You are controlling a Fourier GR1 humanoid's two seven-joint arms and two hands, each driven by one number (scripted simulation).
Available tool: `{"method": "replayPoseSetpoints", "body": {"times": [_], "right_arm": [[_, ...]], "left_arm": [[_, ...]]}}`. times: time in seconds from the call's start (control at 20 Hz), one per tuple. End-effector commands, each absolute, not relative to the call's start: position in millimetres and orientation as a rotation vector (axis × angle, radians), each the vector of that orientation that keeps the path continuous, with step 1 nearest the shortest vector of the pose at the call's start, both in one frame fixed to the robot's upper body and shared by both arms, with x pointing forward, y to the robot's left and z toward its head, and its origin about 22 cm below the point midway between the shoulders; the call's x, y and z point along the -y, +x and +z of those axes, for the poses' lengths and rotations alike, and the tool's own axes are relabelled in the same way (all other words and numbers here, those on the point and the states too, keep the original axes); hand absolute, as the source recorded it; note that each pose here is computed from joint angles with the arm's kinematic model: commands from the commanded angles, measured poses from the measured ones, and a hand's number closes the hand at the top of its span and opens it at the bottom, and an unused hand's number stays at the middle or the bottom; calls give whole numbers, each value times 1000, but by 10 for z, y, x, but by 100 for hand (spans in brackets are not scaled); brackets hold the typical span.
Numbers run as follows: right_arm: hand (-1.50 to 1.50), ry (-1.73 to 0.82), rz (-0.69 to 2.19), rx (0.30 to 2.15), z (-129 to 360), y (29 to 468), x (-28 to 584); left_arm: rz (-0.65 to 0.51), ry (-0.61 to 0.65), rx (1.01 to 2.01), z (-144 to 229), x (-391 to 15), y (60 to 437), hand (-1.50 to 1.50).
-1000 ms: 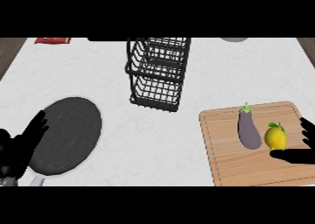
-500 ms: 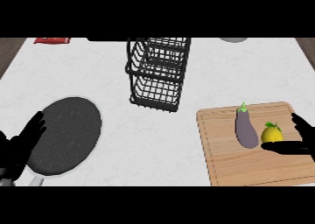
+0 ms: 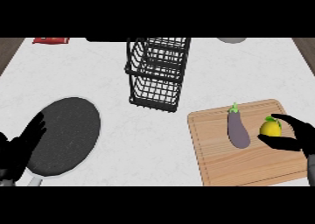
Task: Pick the lemon from the cutting board and place it in the tiered basket
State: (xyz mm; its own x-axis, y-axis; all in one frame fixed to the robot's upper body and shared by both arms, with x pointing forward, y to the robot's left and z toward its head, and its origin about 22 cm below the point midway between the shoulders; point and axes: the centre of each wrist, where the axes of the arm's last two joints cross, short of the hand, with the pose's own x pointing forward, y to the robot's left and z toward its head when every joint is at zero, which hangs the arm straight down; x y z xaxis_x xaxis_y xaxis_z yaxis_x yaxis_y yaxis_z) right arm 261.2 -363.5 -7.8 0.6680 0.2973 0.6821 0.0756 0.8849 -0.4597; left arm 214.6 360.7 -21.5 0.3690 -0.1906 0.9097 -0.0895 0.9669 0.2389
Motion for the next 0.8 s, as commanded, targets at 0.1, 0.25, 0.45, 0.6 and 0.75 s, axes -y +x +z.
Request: {"method": "replayPoseSetpoints", "body": {"times": [0.1, 0.25, 0.45, 0.6, 0.75], "right_arm": [[150, -509, 116, 939, -113, 2653, 3314], [150, -539, 67, 949, -250, 2561, 3438], [150, -620, 28, 936, -89, 2484, 3591], [150, -664, -58, 942, 153, 2322, 3528], [150, -673, 305, 1113, 212, 2658, 2239]], "left_arm": [[-67, 289, 1185, -101, -3716, 2205, 0], [-57, 264, 1208, -285, -3546, 2314, 0], [-63, 292, 1202, -65, -3681, 2200, 0], [-48, 278, 1201, -198, -3542, 2117, 0], [-113, 250, 1216, -206, -3405, 2280, 0]]}}
